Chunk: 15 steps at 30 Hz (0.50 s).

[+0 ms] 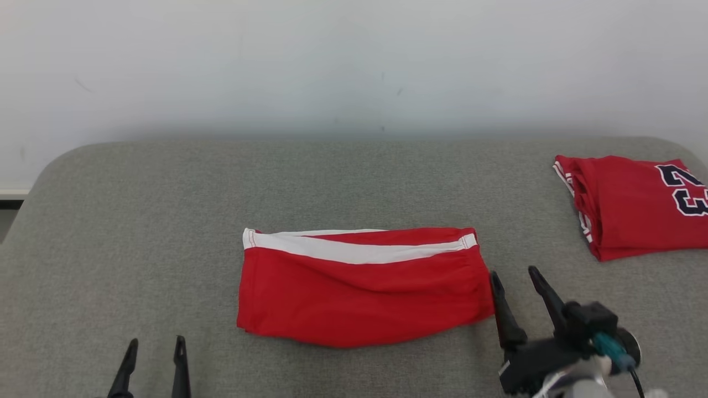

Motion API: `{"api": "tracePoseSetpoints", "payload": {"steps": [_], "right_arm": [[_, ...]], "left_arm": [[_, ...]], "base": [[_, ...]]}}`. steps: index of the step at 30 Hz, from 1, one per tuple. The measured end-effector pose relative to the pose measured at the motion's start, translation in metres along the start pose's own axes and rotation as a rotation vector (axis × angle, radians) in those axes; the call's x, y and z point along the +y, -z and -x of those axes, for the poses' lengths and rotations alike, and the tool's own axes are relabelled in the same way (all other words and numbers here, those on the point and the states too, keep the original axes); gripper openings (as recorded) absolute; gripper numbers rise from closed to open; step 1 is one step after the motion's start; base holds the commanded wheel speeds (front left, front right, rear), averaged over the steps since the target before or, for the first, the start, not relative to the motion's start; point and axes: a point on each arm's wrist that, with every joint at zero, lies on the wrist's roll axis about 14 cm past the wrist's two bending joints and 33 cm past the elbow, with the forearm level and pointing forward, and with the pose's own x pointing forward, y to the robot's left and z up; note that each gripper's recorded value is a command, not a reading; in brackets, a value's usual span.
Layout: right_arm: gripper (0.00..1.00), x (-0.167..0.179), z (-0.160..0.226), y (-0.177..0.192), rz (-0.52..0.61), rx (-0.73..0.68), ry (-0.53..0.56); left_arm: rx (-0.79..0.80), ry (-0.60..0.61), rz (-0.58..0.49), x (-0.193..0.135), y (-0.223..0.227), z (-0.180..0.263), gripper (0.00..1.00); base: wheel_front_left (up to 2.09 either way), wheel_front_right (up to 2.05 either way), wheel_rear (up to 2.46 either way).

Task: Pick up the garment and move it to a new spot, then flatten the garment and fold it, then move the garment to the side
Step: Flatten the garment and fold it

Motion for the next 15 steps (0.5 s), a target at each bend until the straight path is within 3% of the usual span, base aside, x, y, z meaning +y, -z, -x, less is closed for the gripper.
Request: {"api": "tracePoseSetpoints", "payload": {"steps": [7, 15], "right_arm": [[1.0, 0.006, -0.043, 0.008, 0.039, 0.082, -0.039], [1.0, -0.002, -0.064, 0.042, 0.046, 0.242, -0.025]], "left_arm": [[0.012, -0.006, 0.014, 0.0, 0.005, -0.001, 1.0], [0.03, -0.028, 0.02, 0.004, 0.011, 0.003, 1.0]], "base": [[0.0, 0.0, 0.0], [0.0, 0.0, 0.0]]}}
